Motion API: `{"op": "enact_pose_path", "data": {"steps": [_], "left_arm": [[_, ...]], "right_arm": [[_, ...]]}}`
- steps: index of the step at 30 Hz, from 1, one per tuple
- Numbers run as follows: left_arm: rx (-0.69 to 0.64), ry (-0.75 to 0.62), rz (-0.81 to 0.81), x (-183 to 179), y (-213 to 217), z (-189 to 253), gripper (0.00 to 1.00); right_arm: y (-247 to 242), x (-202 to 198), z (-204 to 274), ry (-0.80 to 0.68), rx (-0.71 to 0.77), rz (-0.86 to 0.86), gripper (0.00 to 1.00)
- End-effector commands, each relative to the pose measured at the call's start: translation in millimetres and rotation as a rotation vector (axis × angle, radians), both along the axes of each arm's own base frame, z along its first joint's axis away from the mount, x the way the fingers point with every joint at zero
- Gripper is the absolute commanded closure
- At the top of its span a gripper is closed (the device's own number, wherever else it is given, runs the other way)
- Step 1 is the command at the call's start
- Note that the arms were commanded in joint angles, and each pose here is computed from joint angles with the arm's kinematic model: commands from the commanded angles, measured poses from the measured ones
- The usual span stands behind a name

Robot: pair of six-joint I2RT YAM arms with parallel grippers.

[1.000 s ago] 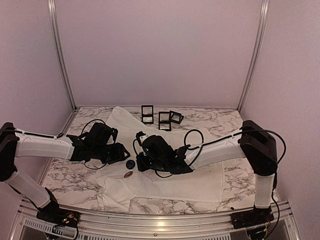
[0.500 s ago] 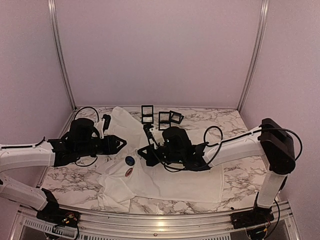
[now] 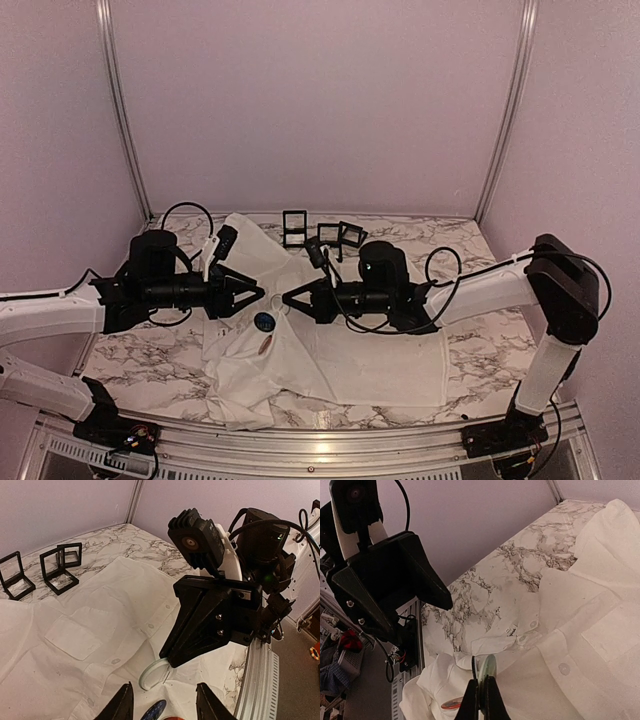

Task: Remove the brooch from the garment
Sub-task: Pass from the right arm to the left

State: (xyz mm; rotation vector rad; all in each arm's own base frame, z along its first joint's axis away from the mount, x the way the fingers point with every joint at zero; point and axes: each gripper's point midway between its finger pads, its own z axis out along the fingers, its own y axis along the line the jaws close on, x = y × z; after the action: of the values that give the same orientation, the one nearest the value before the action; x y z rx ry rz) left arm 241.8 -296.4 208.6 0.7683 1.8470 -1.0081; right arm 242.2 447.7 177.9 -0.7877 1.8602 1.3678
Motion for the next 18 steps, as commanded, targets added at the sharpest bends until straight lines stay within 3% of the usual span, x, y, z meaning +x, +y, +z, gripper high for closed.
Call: {"op": "enact_pose_path", "data": {"steps": [1, 11, 18], "left_arm": [[-0.012, -0.101, -0.149, -11, -10, 10, 0.56], [-0.019, -0.024, -0.155, -7, -14, 3, 0.59], [-0.020, -0.051, -0.184, -18, -9, 0, 0.63]], "right_arm": [[3, -16, 34, -0.036, 0.104, 0.128, 1.00], [4, -21, 39, -0.053, 0.098, 0.198, 1.00], [10, -25, 41, -0.078, 0.069, 0.256, 1.00]]}}
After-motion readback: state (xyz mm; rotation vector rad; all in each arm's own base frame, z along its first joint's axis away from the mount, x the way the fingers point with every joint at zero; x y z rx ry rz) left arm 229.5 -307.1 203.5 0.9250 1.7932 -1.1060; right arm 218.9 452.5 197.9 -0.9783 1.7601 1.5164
